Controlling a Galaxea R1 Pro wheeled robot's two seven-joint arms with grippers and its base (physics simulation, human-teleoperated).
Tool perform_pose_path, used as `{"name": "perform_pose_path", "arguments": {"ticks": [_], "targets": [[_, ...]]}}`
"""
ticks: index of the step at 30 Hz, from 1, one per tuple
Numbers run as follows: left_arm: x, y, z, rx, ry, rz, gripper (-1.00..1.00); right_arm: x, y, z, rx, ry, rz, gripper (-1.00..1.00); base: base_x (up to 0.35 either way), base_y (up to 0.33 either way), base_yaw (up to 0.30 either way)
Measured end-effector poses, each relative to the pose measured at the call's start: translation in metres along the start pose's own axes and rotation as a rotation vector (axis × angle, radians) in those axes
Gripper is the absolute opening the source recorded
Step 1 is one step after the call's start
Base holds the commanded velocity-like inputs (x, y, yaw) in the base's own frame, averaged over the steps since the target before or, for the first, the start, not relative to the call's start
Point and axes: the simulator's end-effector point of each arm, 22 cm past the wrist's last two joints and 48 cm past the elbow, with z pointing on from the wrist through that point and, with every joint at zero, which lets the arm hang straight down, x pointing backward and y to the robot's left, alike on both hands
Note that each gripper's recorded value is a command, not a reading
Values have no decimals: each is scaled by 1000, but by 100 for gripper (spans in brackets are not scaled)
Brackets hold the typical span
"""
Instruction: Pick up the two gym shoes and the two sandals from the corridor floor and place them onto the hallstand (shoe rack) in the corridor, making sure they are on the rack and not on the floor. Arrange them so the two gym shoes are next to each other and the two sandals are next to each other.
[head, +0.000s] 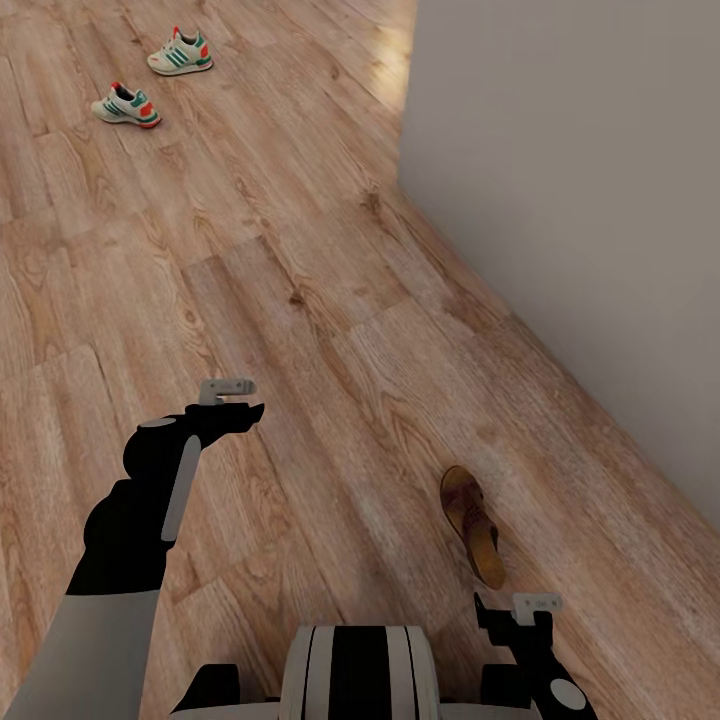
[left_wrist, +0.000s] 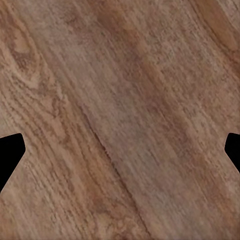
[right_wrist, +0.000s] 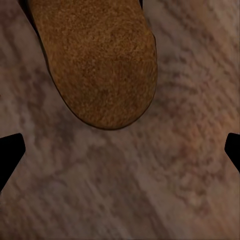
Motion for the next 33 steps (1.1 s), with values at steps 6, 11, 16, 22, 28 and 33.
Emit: {"name": "perform_pose_path", "arguments": {"ticks": [6, 11, 16, 22, 28, 33], "targets": [[0, 0, 0, 0, 0, 0, 100, -3, -1, 0, 1, -8, -1, 100, 0, 0, 0], [11, 0, 9, -1, 20, 0, 100, -10, -2, 3, 3, -24, -4, 100, 0, 0, 0], [16, 1, 13, -1, 29, 0, 100, -23, -3, 5, 6, -52, -4, 100, 0, 0, 0], [17, 1, 13, -1, 30, 0, 100, -28, -3, 5, 7, -60, -4, 100, 0, 0, 0], [17, 1, 13, -2, 30, -1, 100, -29, -3, 5, 6, -59, -4, 100, 0, 0, 0], [17, 1, 13, -2, 30, -1, 100, -28, -3, 5, 6, -59, -4, 100, 24, 0, 0]]}}
